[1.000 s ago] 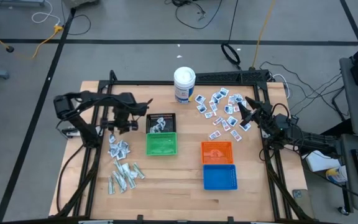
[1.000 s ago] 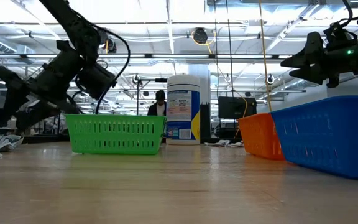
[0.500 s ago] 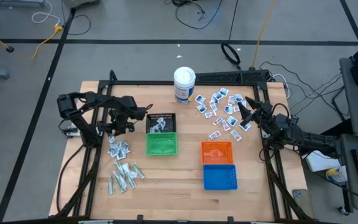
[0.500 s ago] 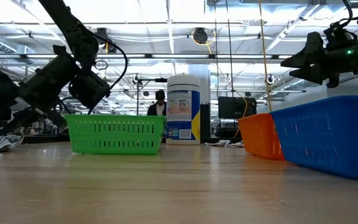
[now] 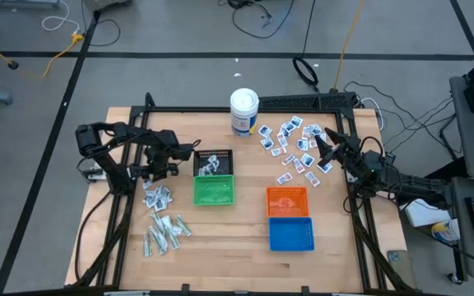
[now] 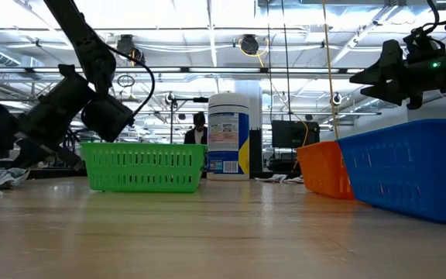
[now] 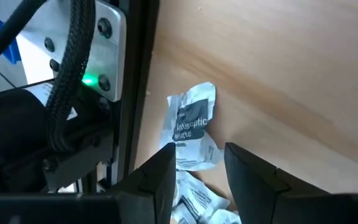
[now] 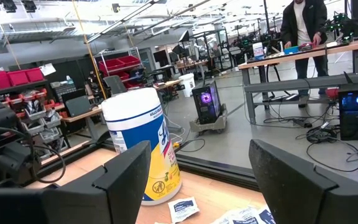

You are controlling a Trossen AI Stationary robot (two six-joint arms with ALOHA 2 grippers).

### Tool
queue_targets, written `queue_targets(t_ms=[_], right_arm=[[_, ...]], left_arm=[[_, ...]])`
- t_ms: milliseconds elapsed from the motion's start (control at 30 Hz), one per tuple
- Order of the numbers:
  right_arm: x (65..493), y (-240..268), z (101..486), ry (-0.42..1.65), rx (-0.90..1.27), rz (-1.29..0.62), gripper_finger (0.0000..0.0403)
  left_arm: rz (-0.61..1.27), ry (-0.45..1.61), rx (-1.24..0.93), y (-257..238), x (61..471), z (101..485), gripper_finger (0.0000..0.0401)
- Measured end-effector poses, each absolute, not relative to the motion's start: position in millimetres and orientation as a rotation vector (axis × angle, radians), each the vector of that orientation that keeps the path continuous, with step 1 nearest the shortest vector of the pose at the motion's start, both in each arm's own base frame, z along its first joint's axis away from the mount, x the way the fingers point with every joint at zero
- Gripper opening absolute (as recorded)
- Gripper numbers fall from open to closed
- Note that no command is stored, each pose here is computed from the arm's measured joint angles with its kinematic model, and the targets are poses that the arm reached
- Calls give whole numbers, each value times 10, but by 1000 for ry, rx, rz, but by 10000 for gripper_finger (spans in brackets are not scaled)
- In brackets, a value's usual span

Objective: Pick & Place First Aid Supplies
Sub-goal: Put the black pad into the black bin

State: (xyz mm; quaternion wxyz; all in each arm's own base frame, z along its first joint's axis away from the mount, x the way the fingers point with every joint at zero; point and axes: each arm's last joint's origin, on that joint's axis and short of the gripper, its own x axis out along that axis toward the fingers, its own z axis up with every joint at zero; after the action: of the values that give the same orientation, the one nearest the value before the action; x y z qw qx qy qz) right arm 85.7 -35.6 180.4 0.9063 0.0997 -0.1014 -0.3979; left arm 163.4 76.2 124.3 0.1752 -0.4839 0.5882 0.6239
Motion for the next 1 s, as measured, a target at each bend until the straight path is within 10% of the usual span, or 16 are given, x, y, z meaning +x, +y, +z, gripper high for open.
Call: queue_targets(t_ms=[667,1000], right_arm=[[857,-356,1804,-209,206,-821,267],[857,-356,1804,-209,206,-822,267]], left_arm=[[1804,1617,-1284,733,1652,1228,101],[1716,1680,-1308,720,1658,1229,7]])
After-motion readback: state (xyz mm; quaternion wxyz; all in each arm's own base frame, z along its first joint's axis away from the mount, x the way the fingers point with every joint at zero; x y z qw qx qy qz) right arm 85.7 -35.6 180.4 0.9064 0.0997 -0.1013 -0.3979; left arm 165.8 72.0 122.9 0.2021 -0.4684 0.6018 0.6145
